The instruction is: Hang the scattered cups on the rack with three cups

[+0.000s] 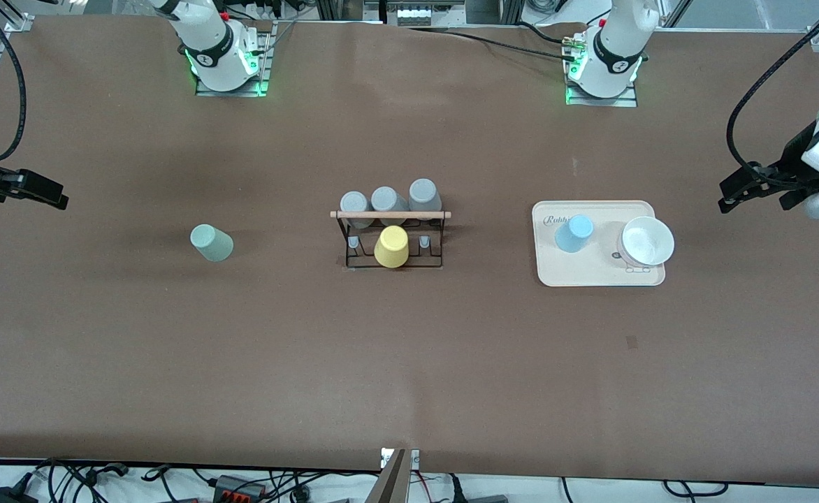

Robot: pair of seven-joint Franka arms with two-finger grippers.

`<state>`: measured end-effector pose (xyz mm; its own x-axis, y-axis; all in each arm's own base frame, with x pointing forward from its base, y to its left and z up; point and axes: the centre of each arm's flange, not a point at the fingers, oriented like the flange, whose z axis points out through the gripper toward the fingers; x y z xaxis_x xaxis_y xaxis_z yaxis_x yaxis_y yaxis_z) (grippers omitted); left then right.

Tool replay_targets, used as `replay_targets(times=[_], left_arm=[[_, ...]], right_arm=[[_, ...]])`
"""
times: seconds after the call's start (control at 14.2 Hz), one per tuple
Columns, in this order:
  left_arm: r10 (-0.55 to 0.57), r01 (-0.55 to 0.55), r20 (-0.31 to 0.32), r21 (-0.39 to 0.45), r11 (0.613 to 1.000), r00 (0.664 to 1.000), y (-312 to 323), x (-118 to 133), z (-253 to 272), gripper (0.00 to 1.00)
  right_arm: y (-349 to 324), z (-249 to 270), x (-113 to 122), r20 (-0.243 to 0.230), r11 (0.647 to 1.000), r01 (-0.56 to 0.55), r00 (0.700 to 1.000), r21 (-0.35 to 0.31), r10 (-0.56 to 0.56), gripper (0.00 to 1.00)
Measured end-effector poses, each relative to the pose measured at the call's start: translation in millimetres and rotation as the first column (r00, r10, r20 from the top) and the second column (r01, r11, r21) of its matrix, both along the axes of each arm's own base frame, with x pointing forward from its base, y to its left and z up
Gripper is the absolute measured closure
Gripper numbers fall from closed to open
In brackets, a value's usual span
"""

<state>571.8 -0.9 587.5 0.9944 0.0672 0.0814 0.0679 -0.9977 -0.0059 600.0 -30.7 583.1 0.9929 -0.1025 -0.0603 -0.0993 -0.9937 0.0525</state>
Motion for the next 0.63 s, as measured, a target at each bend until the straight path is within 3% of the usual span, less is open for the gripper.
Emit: replay_targets(times=[0.63], left_arm=[[-0.003,0.003,-0.034,0.0,1.0,0.999,-1.7,-3.5,-3.2,0.0]], right_arm=[[-11.5,-0.8,-3.1,-0.017,1.0,0.022,1.0,0.007,-0.022,0.0]])
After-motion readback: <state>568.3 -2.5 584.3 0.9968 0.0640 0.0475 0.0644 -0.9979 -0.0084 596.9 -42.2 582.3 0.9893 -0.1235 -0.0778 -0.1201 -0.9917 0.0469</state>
